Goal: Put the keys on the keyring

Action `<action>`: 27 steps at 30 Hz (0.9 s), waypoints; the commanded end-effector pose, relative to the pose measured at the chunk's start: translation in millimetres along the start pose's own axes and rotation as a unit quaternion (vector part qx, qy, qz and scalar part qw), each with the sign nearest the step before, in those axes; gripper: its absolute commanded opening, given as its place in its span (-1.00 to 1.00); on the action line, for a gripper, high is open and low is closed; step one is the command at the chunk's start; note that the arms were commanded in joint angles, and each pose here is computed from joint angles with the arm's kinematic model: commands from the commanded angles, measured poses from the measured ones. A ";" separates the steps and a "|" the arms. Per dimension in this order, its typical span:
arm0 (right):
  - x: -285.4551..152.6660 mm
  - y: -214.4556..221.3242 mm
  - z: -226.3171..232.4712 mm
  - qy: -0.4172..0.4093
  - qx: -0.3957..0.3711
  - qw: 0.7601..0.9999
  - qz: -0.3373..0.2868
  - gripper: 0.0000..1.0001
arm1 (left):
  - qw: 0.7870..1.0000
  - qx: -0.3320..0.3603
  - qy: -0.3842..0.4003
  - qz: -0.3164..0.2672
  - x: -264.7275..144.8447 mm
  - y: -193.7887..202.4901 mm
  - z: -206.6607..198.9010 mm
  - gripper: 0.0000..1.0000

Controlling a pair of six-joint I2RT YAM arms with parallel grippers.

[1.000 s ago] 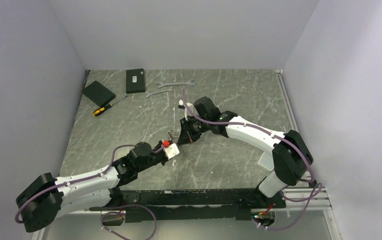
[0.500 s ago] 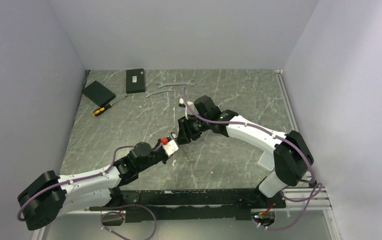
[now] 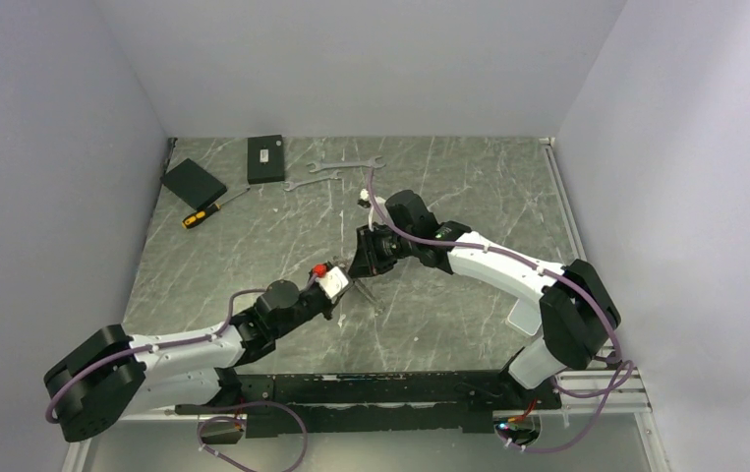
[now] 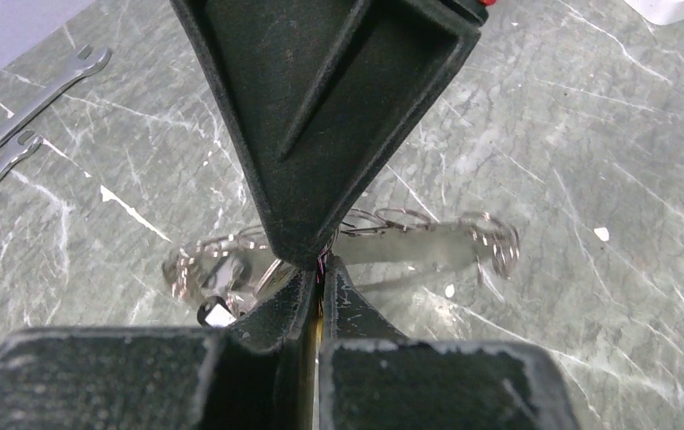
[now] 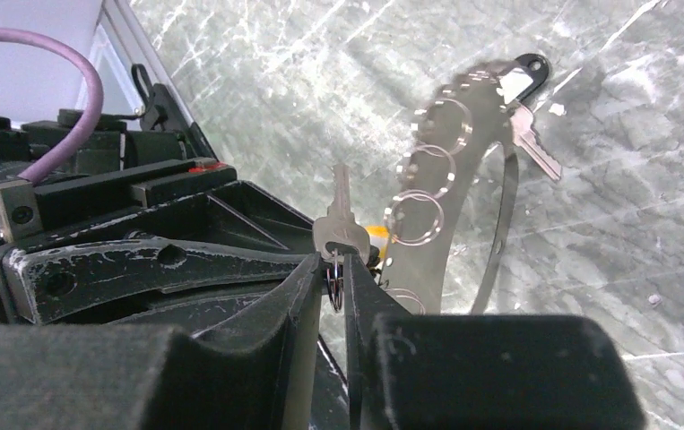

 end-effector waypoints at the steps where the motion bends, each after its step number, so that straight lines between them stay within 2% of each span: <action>1: -1.6 -4.7 17.5 -0.029 -0.005 0.999 -0.015 -0.64 | 0.998 -0.024 -0.031 -0.050 8.2 -27.3 10.7 -1.00; 6: -0.1 -2.3 14.6 -0.023 -0.007 1.000 -0.012 -0.52 | 0.997 -0.027 -0.038 -0.054 11.7 -30.0 13.1 -1.00; 7: -0.2 -1.9 14.3 -0.022 -0.008 1.000 -0.011 -0.53 | 0.998 -0.025 -0.037 -0.053 12.5 -30.1 13.0 -1.00; 11: -0.4 -0.3 8.9 -0.008 -0.020 1.000 -0.005 -0.90 | 0.999 -0.003 -0.030 -0.042 12.3 -28.3 12.7 -1.00; 13: -1.3 0.0 8.4 -0.006 -0.029 1.000 0.000 -1.00 | 0.999 0.016 -0.018 -0.039 10.1 -28.5 10.6 -1.00; 21: -4.4 13.7 13.9 -0.028 -0.062 0.995 0.075 -1.00 | 0.992 0.113 0.048 -0.031 -4.8 -27.3 -1.3 -1.00; 27: -5.5 26.3 10.2 -0.035 -0.073 0.988 0.130 -1.00 | 0.985 0.152 0.074 -0.029 -7.0 -27.1 -5.2 -1.00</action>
Point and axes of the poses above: each gripper's point midway between its finger pads, its own x axis out along the fingers, its own z axis along the line the jaws close on, y = z × x, the point moved 2 cm from there along -x, back along the fingers, and after that the axes turned 8 degrees about x, right-handed, at the moved point
